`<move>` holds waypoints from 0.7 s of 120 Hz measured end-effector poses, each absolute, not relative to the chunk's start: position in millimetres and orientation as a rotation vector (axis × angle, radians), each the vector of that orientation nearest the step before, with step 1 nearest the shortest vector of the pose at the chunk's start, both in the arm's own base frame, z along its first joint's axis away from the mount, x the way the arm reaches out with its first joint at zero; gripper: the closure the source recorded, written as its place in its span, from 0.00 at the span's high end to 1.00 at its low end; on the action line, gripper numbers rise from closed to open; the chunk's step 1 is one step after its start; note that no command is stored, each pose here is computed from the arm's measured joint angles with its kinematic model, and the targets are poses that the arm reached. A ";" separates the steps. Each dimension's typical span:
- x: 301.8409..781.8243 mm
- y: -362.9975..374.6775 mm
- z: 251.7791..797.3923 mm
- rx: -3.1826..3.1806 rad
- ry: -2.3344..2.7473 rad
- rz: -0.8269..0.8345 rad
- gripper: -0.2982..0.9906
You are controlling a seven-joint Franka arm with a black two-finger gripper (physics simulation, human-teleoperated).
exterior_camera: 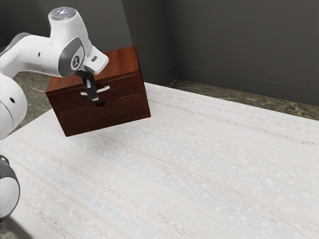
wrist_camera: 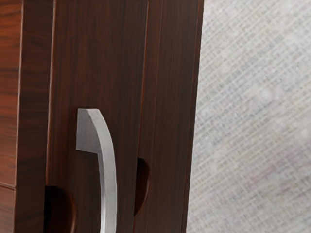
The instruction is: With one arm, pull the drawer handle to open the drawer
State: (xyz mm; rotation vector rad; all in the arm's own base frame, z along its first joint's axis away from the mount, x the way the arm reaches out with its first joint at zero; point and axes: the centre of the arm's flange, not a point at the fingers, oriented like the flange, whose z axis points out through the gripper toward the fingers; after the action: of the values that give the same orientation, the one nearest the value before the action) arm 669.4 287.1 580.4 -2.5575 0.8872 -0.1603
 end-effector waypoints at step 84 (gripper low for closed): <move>676.7 293.7 558.6 -2.564 0.898 -0.150 0.68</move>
State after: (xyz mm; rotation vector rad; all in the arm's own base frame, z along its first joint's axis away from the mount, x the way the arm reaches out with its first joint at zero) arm 676.7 293.7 558.6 -2.5640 0.8981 -0.1498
